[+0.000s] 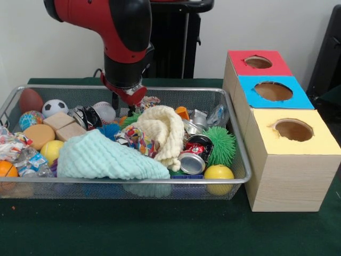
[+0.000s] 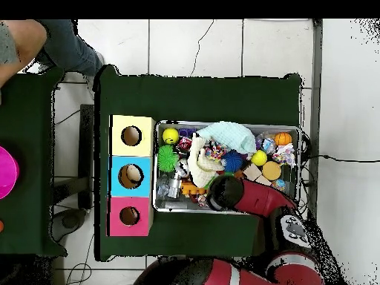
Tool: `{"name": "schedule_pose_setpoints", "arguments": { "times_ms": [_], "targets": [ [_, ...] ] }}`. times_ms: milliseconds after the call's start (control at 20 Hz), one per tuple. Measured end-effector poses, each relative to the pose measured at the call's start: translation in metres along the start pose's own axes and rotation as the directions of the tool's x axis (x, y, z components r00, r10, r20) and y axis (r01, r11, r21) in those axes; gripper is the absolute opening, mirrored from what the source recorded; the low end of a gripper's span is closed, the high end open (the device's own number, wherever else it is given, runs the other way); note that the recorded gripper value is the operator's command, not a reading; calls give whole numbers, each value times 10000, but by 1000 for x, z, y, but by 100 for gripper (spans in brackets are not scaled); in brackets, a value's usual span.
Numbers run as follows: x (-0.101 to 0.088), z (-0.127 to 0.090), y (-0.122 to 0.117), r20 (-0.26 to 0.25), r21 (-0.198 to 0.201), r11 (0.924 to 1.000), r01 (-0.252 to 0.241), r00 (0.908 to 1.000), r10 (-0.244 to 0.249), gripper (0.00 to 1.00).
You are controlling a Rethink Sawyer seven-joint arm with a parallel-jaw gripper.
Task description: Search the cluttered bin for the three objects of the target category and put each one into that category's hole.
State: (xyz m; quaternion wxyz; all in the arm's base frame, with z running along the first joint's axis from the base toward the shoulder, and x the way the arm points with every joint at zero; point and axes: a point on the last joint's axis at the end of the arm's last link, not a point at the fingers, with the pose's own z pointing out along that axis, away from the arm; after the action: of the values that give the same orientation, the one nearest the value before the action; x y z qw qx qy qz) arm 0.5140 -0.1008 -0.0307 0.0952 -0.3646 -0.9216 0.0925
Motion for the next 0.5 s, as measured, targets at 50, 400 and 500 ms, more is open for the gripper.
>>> {"name": "schedule_pose_setpoints", "arguments": {
  "times_ms": [50,400,500],
  "targets": [
    [0,0,0,-14,7,10000,-1,10000,1,100],
    [0,0,0,-31,17,10000,-1,10000,1,100],
    [-1,0,0,-62,34,10000,1,10000,-1,100]
  ]
}}
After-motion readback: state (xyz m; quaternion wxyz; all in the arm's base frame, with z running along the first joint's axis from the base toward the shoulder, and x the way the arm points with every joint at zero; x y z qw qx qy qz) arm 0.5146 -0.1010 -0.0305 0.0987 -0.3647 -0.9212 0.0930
